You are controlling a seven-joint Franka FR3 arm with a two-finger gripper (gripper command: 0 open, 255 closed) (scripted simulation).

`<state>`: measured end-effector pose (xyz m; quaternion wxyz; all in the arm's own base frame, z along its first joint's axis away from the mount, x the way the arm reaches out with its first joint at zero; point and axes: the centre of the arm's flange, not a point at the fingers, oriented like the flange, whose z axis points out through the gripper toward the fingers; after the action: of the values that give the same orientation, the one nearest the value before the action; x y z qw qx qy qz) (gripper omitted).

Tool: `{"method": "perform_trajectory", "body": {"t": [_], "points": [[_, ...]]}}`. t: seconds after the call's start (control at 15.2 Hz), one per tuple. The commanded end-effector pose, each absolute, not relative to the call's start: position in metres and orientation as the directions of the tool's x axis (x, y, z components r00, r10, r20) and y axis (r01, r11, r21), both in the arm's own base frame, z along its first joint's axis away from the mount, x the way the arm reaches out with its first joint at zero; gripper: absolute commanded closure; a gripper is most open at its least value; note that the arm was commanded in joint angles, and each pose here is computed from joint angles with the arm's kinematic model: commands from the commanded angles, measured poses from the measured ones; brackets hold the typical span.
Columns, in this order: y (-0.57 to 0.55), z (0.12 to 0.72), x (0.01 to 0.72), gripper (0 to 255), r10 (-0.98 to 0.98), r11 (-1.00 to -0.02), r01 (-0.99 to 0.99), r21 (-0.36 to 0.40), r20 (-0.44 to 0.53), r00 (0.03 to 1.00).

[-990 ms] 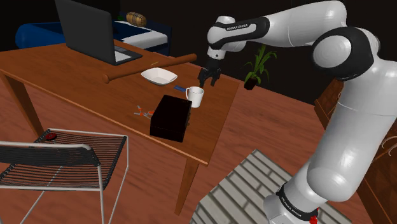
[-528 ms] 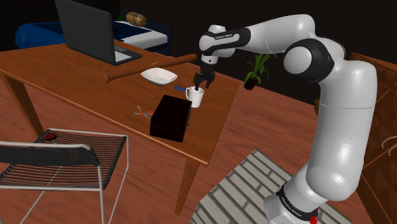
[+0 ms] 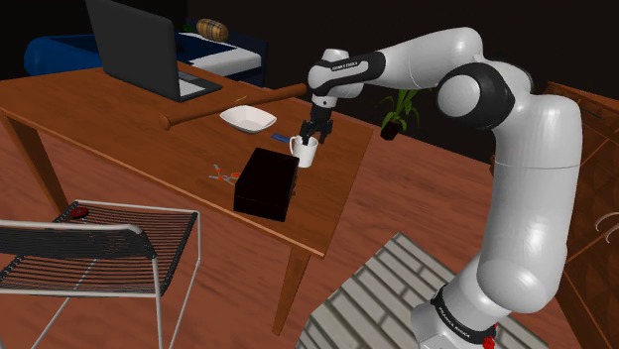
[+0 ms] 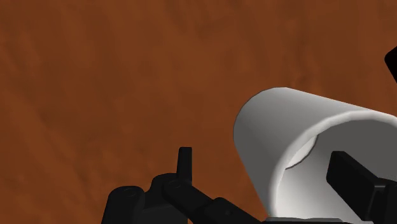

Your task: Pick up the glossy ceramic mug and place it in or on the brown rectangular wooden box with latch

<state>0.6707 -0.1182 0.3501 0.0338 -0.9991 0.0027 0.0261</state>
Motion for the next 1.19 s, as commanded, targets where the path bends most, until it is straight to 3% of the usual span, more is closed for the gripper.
{"method": "perform_trajectory", "body": {"t": [0.0, 0.2, 0.26, 1.12], "points": [[-0.118, 0.35, 0.671, 0, -0.004, -0.998, -0.007, -0.067, -0.052, 0.999], [-0.118, 0.35, 0.671, 0, -0.004, -0.998, -0.007, -0.067, -0.052, 0.999], [-0.118, 0.35, 0.671, 255, -0.004, -0.998, -0.007, -0.067, -0.052, 0.999], [-0.118, 0.371, 0.671, 255, -0.004, -0.998, -0.007, -0.067, -0.052, 0.999]]}}
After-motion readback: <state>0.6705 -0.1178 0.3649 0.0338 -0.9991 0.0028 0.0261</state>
